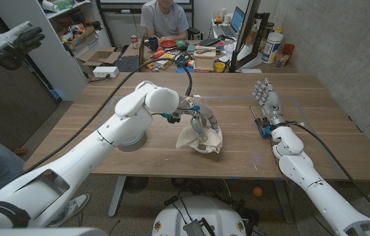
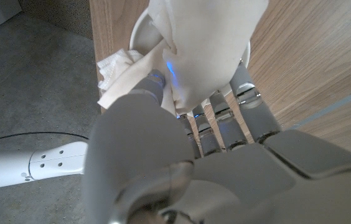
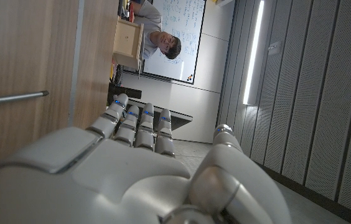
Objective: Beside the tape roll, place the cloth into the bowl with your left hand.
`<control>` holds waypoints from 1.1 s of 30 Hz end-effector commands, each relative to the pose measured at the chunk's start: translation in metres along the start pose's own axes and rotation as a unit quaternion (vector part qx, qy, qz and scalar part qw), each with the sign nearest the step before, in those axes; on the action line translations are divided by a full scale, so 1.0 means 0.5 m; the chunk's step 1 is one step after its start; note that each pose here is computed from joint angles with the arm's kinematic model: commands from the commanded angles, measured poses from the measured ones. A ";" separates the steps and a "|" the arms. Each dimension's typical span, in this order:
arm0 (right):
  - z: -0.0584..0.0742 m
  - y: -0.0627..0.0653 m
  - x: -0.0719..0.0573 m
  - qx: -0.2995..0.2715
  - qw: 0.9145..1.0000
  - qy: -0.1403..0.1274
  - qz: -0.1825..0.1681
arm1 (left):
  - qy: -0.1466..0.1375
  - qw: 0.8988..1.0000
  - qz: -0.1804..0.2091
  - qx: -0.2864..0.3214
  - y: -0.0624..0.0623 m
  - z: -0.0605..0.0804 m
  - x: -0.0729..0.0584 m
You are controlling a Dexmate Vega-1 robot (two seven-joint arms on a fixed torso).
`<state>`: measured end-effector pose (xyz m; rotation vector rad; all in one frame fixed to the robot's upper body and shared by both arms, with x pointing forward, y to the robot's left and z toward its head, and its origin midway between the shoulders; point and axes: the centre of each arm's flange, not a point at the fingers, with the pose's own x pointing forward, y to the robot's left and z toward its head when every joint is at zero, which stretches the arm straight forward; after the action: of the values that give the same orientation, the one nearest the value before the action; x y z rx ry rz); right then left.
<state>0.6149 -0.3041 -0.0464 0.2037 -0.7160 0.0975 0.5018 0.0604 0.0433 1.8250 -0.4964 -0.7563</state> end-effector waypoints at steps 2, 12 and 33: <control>-0.003 -0.002 0.000 -0.002 1.000 0.005 -0.001 | 0.010 1.000 0.024 -0.008 0.032 -0.011 -0.035; 0.003 0.007 0.006 -0.006 1.000 0.003 0.003 | 0.030 0.999 0.025 -0.013 0.046 -0.032 -0.059; 0.008 0.036 0.011 -0.009 1.000 -0.004 0.010 | -0.102 0.890 0.282 -0.345 0.003 -0.215 -0.131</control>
<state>0.6159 -0.2948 -0.0411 0.1924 -0.7138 0.1095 0.4866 0.0845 0.0936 1.5086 -0.6911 -0.6806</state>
